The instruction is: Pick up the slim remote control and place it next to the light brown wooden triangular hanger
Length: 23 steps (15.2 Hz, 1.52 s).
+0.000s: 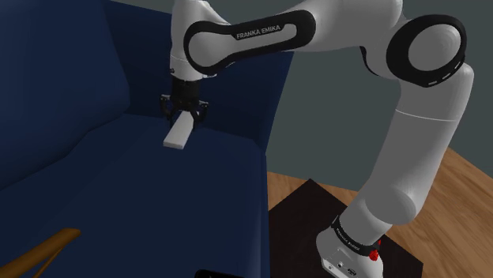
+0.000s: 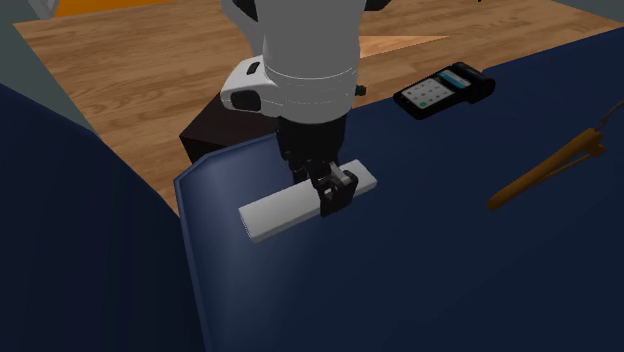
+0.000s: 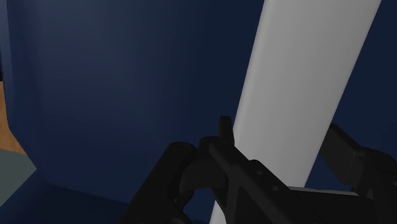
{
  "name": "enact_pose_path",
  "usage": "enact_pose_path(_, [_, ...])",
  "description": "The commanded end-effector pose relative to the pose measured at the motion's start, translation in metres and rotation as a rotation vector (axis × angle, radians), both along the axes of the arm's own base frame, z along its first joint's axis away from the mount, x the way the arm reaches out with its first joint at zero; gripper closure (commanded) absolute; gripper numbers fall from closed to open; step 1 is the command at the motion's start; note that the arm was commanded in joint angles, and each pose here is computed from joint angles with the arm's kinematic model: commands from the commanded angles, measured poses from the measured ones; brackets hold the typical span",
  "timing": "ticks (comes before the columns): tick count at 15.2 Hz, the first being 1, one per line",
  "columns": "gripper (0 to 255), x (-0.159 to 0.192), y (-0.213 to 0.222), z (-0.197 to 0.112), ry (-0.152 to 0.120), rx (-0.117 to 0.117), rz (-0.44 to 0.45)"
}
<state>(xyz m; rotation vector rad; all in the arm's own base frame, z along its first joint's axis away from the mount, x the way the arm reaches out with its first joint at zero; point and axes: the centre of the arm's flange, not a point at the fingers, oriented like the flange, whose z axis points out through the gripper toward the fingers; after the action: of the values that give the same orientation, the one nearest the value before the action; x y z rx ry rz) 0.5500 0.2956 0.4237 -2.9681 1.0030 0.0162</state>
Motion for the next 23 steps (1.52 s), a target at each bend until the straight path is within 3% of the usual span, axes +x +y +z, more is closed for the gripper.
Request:
enact_pose_path(1, [255,0.001,0.0,0.013,0.0,0.0,0.0])
enact_pose_path(23, [255,0.001,0.0,0.129,0.0,0.0,0.0])
